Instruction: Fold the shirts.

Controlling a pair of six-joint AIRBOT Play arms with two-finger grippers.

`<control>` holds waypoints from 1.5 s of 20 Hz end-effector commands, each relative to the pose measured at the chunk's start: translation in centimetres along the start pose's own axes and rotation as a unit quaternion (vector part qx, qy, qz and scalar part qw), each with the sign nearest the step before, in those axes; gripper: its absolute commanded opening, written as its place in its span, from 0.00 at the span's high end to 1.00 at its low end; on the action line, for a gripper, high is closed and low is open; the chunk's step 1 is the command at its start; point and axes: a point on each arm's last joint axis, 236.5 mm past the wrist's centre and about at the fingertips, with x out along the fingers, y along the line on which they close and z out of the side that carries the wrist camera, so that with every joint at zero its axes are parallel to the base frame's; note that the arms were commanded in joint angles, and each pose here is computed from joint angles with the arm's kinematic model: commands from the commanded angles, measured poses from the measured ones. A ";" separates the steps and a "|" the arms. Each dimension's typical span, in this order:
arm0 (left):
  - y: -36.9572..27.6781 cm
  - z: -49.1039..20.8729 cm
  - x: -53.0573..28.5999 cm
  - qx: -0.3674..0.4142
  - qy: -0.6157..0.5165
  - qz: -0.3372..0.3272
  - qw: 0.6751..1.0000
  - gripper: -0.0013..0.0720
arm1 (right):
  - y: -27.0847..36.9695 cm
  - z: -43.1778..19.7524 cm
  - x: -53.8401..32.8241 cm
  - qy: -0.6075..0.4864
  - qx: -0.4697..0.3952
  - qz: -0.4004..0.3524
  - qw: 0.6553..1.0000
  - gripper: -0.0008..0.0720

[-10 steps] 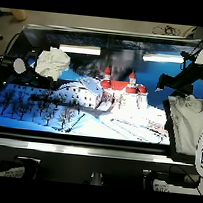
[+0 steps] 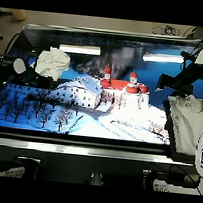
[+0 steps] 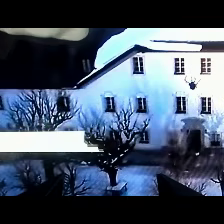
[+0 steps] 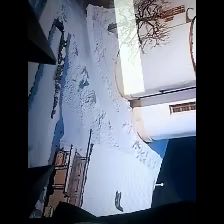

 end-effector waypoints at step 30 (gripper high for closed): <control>8.5 10.7 14.5 -0.337 0.004 -0.132 0.932 0.01 | 3.9 6.0 -1.1 -0.128 0.008 0.086 0.988 0.04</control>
